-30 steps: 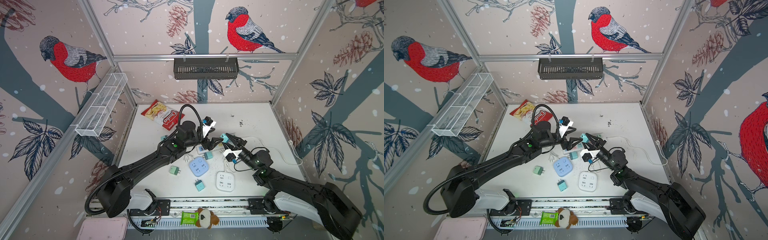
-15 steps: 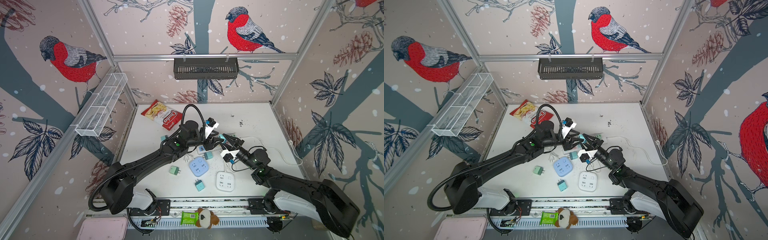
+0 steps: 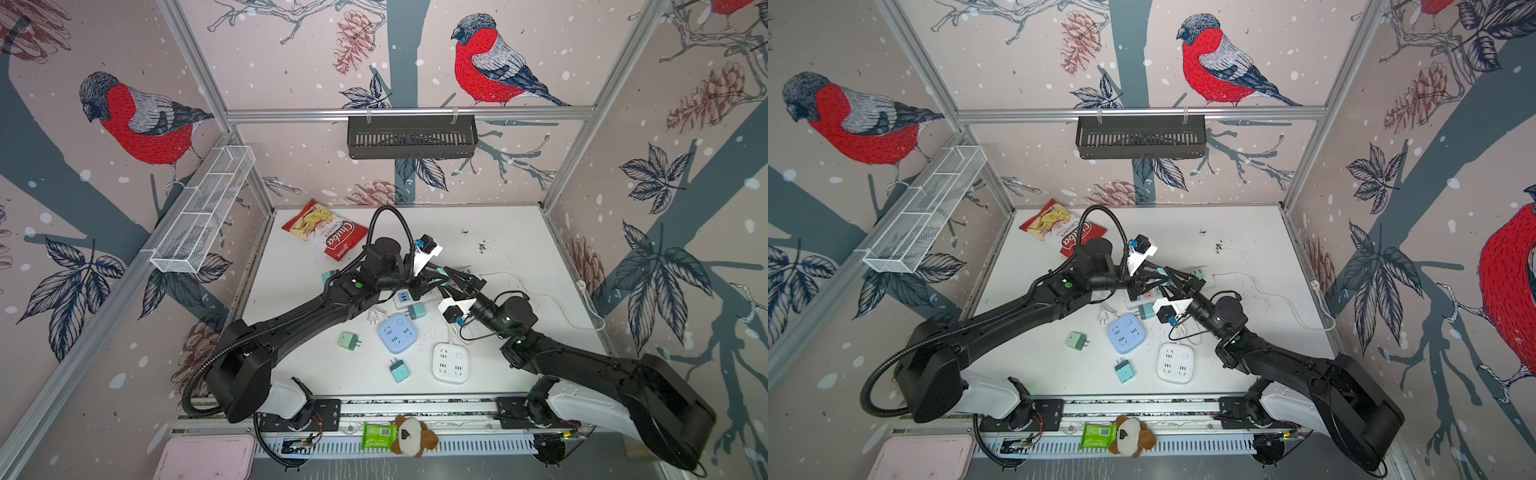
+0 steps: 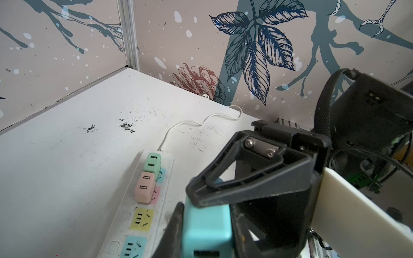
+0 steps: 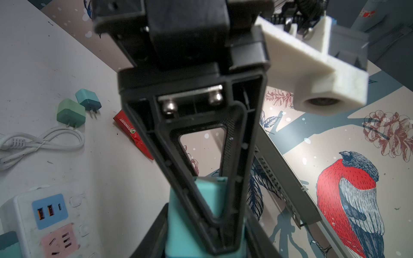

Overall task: Insert the plug
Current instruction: 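Open the right gripper and withdraw it while the left gripper holds the teal charger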

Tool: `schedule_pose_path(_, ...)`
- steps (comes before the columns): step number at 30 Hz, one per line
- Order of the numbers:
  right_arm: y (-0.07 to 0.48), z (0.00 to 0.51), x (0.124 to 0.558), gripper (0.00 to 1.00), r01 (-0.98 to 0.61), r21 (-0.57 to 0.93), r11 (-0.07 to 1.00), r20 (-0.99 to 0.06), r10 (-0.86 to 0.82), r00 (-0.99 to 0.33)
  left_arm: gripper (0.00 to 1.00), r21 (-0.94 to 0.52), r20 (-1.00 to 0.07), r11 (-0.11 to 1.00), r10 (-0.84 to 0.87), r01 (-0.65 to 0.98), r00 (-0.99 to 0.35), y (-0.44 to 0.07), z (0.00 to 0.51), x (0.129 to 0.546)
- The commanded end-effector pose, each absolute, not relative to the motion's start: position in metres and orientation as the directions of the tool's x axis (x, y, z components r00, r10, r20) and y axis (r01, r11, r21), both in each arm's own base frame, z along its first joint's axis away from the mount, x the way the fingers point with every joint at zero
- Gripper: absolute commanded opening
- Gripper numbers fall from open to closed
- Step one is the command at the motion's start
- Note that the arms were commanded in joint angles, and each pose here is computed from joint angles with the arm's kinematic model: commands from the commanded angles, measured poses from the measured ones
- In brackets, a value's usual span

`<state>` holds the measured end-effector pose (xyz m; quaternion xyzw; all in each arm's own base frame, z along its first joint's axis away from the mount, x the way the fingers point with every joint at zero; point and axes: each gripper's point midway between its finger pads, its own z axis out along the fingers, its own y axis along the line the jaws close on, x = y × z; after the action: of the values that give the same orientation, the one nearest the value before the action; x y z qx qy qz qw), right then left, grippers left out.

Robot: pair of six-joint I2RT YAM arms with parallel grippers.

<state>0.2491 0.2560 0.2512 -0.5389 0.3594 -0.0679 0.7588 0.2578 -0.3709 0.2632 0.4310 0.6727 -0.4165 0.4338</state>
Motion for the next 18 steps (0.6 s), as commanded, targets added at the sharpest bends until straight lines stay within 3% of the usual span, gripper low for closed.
schedule_pose_path(1, 0.26, 0.263, 0.243, 0.13, -0.276, -0.859, 0.431, -0.471, -0.452, 0.758, 0.03, -0.16, -0.95, 0.286, 0.217, 0.945, -0.227, -0.373, 0.267, 0.261)
schedule_pose_path(3, 0.259, 0.263, 0.244, 0.2, -0.281, -0.855, 0.437, -0.479, -0.453, 0.752, 0.0, -0.158, -0.95, 0.296, 0.216, 0.942, -0.227, -0.372, 0.266, 0.263)
schedule_pose_path(5, 0.256, 0.266, 0.244, 0.41, -0.282, -0.84, 0.463, -0.496, -0.448, 0.744, 0.0, -0.155, -0.951, 0.312, 0.21, 0.937, -0.228, -0.371, 0.267, 0.265)
schedule_pose_path(6, 0.253, 0.269, 0.243, 0.61, -0.282, -0.828, 0.484, -0.51, -0.442, 0.738, 0.0, -0.153, -0.952, 0.32, 0.207, 0.935, -0.226, -0.37, 0.268, 0.266)
schedule_pose_path(7, 0.25, 0.272, 0.244, 1.0, -0.28, -0.816, 0.505, -0.523, -0.438, 0.731, 0.0, -0.149, -0.953, 0.335, 0.203, 0.93, -0.226, -0.368, 0.269, 0.268)
schedule_pose_path(15, 0.231, 0.271, 0.25, 1.0, -0.377, -0.698, 0.609, -0.683, -0.408, 0.606, 0.0, -0.133, -0.961, 0.495, 0.148, 0.859, -0.234, -0.343, 0.273, 0.289)
schedule_pose_path(18, 0.214, 0.276, 0.258, 1.0, -0.403, -0.579, 0.709, -0.787, -0.356, 0.504, 0.0, -0.121, -0.967, 0.545, 0.123, 0.83, -0.222, -0.33, 0.274, 0.299)
